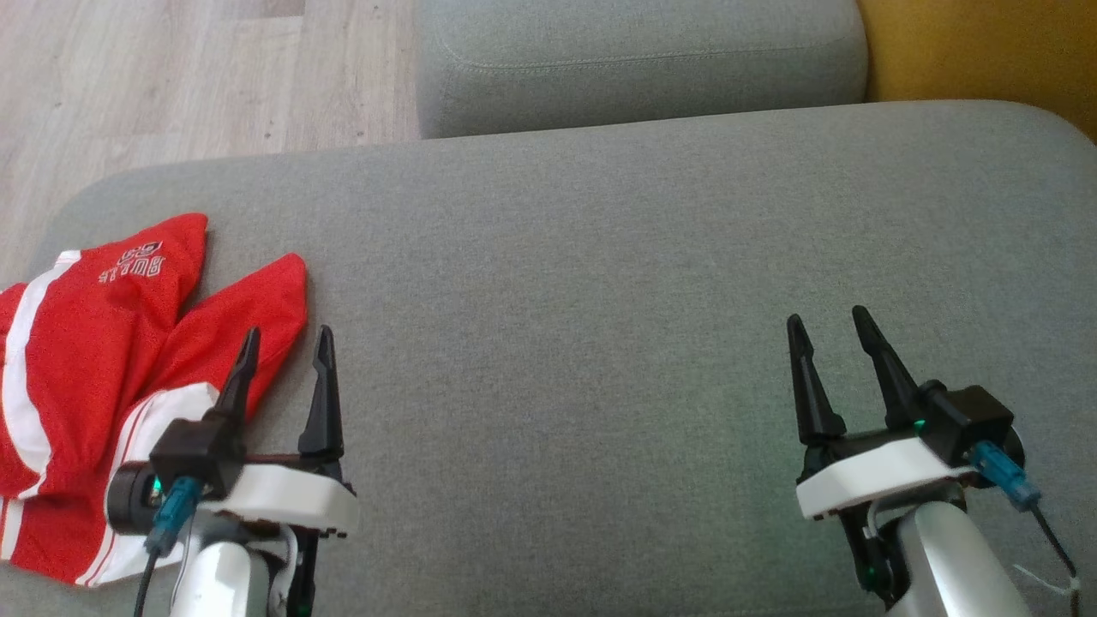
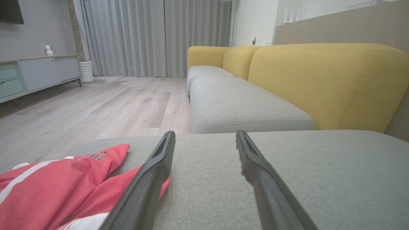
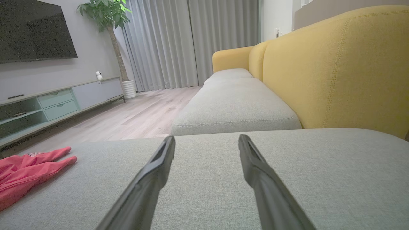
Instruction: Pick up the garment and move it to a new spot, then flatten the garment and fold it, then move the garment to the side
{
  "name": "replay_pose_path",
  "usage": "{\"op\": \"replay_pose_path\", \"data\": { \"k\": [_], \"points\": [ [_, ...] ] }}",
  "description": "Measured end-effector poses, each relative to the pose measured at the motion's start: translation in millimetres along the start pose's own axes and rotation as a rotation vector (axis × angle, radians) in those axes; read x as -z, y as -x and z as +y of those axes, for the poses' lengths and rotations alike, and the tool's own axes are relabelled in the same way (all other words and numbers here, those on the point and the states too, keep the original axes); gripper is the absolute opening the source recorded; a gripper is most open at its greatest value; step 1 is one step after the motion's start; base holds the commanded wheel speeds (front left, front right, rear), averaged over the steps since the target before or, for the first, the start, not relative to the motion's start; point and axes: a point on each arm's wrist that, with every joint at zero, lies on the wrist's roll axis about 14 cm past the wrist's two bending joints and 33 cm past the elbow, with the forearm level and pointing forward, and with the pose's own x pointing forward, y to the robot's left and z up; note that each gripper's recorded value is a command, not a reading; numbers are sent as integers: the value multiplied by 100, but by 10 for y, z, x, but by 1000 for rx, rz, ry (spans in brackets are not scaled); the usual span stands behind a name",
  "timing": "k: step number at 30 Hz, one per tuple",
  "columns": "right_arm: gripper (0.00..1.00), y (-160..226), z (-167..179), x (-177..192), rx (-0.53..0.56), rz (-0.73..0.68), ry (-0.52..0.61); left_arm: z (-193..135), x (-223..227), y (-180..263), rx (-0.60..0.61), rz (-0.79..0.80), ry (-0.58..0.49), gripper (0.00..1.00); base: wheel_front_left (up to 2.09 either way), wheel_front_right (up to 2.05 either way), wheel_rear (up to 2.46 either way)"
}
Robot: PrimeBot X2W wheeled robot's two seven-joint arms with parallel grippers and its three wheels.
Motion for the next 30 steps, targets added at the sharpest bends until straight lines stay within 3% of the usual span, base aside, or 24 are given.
{"op": "replay_pose_path", "data": {
  "k": [9, 15, 30],
  "points": [
    [100, -13, 29, 3, -6, 0, -4, -15, 16, 16, 4, 6, 0, 100, 0, 0, 0],
    [100, -102, 180, 11, -53, 1, -11, 168, 22, 105, -60, 9, 47, 100, 0, 0, 0],
    [100, -377, 1342, 97, -386, 33, -93, 1102, -36, 796, -376, 7, 11, 100, 0, 0, 0]
  ]
}}
